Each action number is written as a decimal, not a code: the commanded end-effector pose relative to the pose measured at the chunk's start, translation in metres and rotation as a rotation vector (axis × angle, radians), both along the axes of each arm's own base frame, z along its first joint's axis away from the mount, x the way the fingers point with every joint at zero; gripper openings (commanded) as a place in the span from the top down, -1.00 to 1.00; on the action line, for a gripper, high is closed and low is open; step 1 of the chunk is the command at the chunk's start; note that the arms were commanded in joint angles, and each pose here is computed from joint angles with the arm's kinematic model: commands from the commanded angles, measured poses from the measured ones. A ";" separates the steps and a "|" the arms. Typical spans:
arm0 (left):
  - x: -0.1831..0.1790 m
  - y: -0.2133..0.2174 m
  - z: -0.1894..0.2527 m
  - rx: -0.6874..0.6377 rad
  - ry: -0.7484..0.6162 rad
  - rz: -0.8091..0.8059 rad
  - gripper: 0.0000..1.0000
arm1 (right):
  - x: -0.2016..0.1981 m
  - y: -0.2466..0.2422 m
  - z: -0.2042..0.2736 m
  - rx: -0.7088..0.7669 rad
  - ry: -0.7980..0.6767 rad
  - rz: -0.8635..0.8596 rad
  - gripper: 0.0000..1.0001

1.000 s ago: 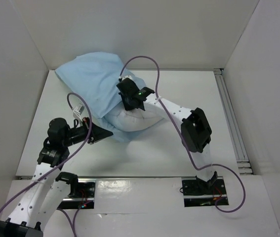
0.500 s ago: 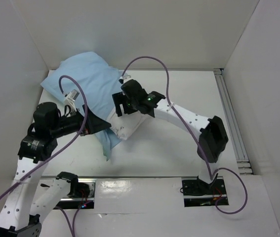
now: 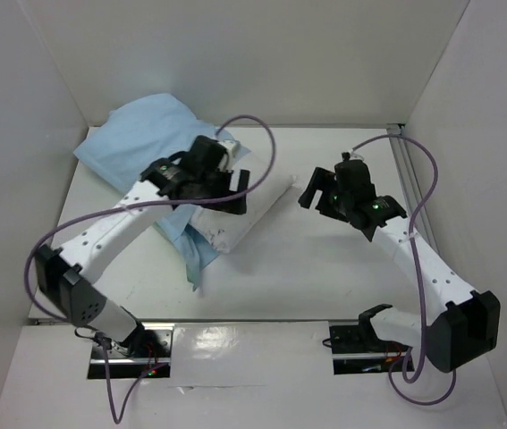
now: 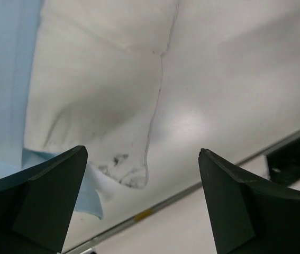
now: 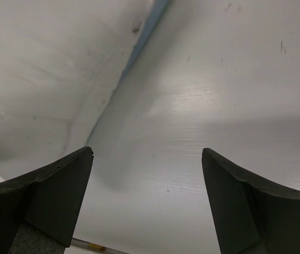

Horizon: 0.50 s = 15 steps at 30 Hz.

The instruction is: Put the pillow into the pillowcase

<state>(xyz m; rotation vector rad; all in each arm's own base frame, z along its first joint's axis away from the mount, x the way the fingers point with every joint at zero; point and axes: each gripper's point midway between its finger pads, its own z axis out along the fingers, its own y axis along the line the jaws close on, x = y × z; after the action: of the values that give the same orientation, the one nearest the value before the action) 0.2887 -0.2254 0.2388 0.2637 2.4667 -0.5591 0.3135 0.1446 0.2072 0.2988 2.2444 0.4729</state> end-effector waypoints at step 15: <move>0.050 -0.003 -0.092 1.032 -0.187 0.162 -1.00 | -0.009 -0.030 -0.027 0.114 0.100 -0.058 -0.84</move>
<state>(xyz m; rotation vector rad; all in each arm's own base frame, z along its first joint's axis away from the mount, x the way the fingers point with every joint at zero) 0.3255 -0.2599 0.1331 0.5798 2.4296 0.5950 0.3019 0.1179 0.1680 0.4600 2.3471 0.5351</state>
